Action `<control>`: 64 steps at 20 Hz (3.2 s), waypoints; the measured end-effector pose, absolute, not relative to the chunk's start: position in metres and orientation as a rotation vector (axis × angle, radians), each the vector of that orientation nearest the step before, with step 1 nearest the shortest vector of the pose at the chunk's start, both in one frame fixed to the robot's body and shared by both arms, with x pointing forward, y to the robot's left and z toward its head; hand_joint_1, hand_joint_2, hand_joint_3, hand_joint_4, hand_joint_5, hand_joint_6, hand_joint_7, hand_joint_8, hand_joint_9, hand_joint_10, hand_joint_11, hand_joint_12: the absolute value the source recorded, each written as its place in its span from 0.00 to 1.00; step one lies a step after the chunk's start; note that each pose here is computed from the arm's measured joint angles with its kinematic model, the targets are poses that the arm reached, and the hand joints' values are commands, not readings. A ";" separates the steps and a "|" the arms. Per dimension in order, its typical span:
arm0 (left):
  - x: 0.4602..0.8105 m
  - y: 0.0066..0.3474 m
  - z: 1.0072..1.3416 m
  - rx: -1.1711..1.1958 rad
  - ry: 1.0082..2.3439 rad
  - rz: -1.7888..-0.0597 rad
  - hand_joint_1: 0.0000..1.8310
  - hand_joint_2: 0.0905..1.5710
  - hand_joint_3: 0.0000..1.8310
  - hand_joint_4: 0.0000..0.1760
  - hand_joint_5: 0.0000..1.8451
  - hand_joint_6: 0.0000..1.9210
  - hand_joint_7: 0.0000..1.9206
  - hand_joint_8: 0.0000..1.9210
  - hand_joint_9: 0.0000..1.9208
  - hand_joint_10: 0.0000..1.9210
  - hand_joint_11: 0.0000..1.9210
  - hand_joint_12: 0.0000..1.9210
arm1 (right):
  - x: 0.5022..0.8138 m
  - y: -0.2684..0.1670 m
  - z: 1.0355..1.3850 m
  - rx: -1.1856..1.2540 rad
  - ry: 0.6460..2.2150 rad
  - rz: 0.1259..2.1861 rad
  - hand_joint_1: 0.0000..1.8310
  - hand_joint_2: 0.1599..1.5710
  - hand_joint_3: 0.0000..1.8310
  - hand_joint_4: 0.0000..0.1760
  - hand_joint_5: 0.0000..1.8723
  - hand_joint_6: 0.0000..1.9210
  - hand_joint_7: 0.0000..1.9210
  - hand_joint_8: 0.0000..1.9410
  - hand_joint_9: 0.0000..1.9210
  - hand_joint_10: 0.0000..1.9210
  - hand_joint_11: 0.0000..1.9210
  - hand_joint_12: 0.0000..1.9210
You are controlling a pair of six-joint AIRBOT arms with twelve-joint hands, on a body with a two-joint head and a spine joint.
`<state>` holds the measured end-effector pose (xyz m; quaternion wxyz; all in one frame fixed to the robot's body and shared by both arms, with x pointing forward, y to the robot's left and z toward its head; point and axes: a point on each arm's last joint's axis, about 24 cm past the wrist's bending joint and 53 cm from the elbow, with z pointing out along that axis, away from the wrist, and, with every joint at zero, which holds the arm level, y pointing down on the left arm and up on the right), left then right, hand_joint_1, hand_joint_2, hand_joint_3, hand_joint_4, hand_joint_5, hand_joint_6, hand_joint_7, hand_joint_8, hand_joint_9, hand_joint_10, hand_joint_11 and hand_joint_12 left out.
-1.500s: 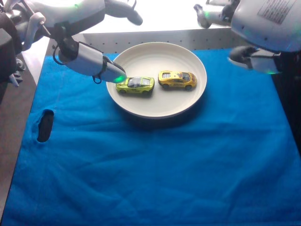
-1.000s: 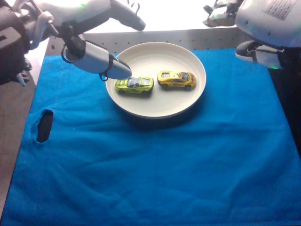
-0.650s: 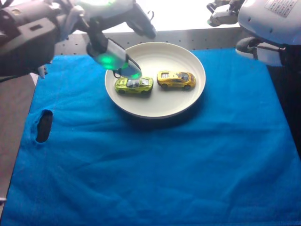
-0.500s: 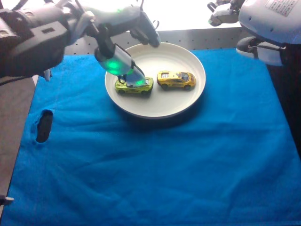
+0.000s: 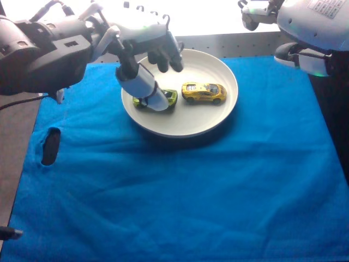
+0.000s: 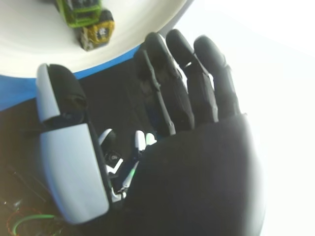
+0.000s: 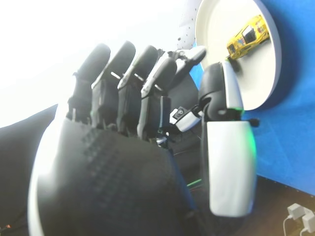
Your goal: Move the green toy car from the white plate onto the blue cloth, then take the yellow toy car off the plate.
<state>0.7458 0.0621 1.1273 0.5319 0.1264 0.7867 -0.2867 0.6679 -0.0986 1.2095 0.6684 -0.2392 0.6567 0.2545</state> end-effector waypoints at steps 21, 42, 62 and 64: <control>0.755 0.073 1.099 0.237 1.946 -0.659 0.51 0.58 0.00 0.00 0.44 0.00 0.38 0.22 0.26 0.51 0.10 0.88 | 0.668 -0.099 1.210 -0.540 1.481 0.574 0.57 0.66 0.00 0.00 0.29 0.41 0.26 0.45 0.16 0.65 0.01 0.98; 0.755 0.068 1.087 0.242 1.967 -0.656 0.57 0.57 0.00 0.00 0.48 0.01 0.45 0.03 0.27 0.30 0.00 0.67 | 0.668 -0.098 1.209 -0.539 1.481 0.574 0.57 0.66 0.00 0.00 0.30 0.35 0.30 0.32 0.16 0.62 0.00 1.00; 0.754 0.070 1.088 0.199 1.962 -0.687 0.65 0.72 0.00 0.08 0.50 0.57 0.44 0.64 0.35 0.62 0.19 0.92 | 0.667 -0.097 1.209 -0.540 1.482 0.577 0.58 0.66 0.00 0.00 0.34 0.32 0.31 0.40 0.19 0.66 0.05 0.99; 0.753 0.072 1.089 0.194 1.961 -0.689 0.67 0.73 0.00 0.00 0.51 0.46 0.43 0.75 0.36 0.82 0.25 0.99 | 0.667 -0.097 1.209 -0.540 1.482 0.578 0.57 0.66 0.00 0.00 0.34 0.33 0.31 0.41 0.19 0.66 0.07 0.98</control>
